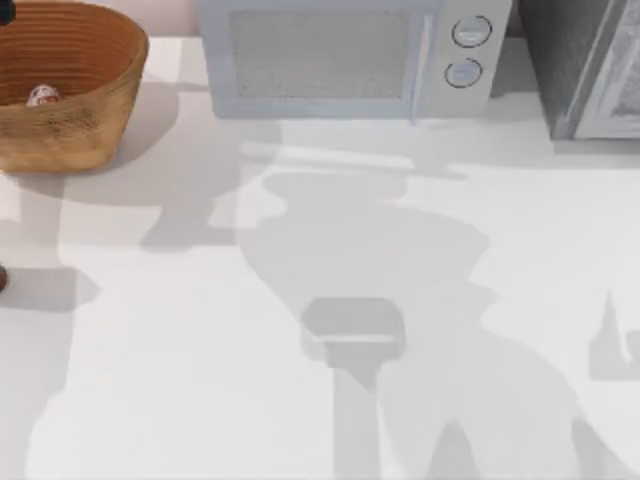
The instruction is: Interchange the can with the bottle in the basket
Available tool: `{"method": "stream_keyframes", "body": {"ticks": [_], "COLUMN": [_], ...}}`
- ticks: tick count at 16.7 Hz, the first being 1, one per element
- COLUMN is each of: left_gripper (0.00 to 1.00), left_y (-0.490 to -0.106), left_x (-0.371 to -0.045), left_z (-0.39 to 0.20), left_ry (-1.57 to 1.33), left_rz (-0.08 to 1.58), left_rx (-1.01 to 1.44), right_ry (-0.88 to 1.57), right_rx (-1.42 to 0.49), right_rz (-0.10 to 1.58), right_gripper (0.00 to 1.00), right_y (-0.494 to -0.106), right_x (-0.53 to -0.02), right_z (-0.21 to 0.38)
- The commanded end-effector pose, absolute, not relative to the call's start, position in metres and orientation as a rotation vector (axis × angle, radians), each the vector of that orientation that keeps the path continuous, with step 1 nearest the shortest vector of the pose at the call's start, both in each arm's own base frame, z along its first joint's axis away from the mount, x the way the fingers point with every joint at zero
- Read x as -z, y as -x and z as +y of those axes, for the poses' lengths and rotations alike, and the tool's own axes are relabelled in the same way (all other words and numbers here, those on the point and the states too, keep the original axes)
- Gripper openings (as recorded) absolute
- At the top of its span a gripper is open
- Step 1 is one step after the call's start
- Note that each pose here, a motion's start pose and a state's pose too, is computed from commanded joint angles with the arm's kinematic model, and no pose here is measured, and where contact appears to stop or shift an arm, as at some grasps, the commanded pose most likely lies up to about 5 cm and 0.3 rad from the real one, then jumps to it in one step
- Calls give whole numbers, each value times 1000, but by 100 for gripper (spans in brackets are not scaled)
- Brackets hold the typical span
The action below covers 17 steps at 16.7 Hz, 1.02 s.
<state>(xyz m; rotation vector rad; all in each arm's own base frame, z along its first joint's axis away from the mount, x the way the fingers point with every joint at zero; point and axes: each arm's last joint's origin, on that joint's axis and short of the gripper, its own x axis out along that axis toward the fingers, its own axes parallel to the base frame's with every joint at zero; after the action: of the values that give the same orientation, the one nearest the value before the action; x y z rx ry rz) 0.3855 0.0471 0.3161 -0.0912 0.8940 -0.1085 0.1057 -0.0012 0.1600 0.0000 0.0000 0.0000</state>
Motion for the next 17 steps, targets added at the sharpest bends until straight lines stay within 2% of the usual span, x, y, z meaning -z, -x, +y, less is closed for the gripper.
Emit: {"method": "stream_keyframes", "body": {"ticks": [5, 10, 16, 17], "left_gripper": [100, 100, 100, 100], "left_y": [-468, -504, -507, -509], "left_x": [-247, -190, -182, -192], "left_z": [62, 72, 74, 69], "left_ry": [152, 189, 194, 179], "left_rz": [1126, 1256, 1273, 1244], "left_rx": [151, 164, 164, 176], "right_ry": [0, 0, 0, 0], "right_rx": [0, 0, 0, 0], "right_rz": [0, 0, 0, 0], "right_gripper": [100, 100, 100, 100], "right_y": [-106, -106, -106, -106], "right_x": [-160, -160, -160, -160], "right_z": [-1, -1, -1, -1]}}
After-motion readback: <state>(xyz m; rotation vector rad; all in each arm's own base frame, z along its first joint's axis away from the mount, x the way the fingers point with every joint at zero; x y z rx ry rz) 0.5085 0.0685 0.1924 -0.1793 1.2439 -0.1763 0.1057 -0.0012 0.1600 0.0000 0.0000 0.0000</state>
